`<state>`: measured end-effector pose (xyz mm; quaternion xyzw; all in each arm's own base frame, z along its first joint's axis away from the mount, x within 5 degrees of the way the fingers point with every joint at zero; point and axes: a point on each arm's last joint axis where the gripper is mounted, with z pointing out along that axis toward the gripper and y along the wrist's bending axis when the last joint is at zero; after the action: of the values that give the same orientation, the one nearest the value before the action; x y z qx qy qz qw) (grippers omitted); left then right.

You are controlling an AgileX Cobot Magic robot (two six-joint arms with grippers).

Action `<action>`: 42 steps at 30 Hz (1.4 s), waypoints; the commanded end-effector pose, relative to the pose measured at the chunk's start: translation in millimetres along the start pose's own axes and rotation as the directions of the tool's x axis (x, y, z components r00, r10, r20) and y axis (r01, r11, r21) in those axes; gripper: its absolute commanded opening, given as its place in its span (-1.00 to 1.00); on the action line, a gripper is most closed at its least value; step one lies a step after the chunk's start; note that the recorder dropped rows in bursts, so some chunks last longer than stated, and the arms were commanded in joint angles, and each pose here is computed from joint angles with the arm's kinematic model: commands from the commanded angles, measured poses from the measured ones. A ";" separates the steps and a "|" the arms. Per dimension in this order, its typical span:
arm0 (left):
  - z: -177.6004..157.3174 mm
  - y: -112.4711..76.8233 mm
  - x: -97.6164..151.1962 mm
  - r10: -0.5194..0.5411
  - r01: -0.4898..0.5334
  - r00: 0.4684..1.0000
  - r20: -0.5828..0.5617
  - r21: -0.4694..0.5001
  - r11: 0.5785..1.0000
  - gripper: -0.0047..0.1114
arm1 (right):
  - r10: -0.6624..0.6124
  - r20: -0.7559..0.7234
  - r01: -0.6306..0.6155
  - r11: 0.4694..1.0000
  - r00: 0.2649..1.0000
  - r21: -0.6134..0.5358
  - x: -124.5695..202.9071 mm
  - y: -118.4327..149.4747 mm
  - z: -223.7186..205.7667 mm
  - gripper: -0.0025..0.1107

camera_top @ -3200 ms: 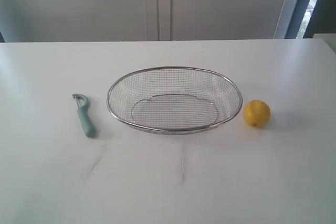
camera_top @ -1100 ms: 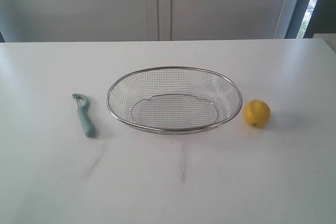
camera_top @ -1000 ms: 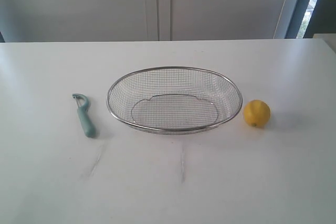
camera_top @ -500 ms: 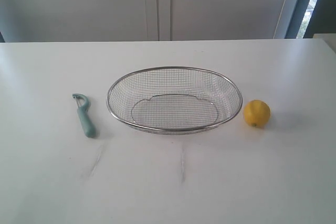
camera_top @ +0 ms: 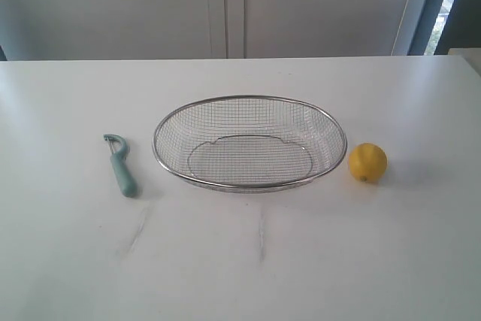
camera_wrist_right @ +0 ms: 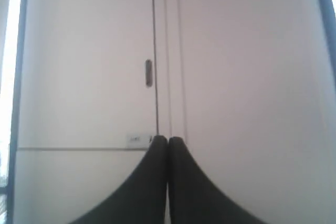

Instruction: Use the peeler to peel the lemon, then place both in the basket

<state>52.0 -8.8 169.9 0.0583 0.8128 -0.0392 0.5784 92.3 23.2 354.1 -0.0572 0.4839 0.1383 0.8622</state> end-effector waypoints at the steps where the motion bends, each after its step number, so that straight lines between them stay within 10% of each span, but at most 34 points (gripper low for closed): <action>1: 0.2 -0.6 1.1 -0.008 0.008 1.000 0.001 0.009 1.000 -0.92 | 0.043 -0.217 -0.062 0.995 0.975 -0.082 18.4 4.6 26.7 -0.96; 9: 0.2 -0.6 1.1 -0.008 0.008 1.000 0.001 0.009 1.000 -0.92 | -0.028 -0.550 0.053 0.998 0.835 0.028 48.1 -17.4 79.5 -0.96; 15: 0.2 -0.6 1.1 -0.008 0.008 1.000 0.001 0.009 1.000 -0.92 | -0.086 -0.841 0.379 0.914 0.535 0.147 96.2 -55.3 83.2 -0.96; 27: 0.2 -0.6 1.1 -0.008 0.008 1.000 0.001 0.009 1.000 -0.92 | -0.148 -0.961 0.229 0.969 0.234 -0.094 112.6 13.7 110.8 -0.96; 42: 0.2 -0.6 1.1 -0.008 0.008 1.000 0.001 0.009 1.000 -0.92 | -0.352 -0.922 0.106 0.935 0.161 -0.339 132.6 140.0 191.3 -0.96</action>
<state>52.0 -8.8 169.9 0.0583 0.8128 -0.0392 0.5784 266.9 200.4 344.0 -0.2625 0.8914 -0.0154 0.3690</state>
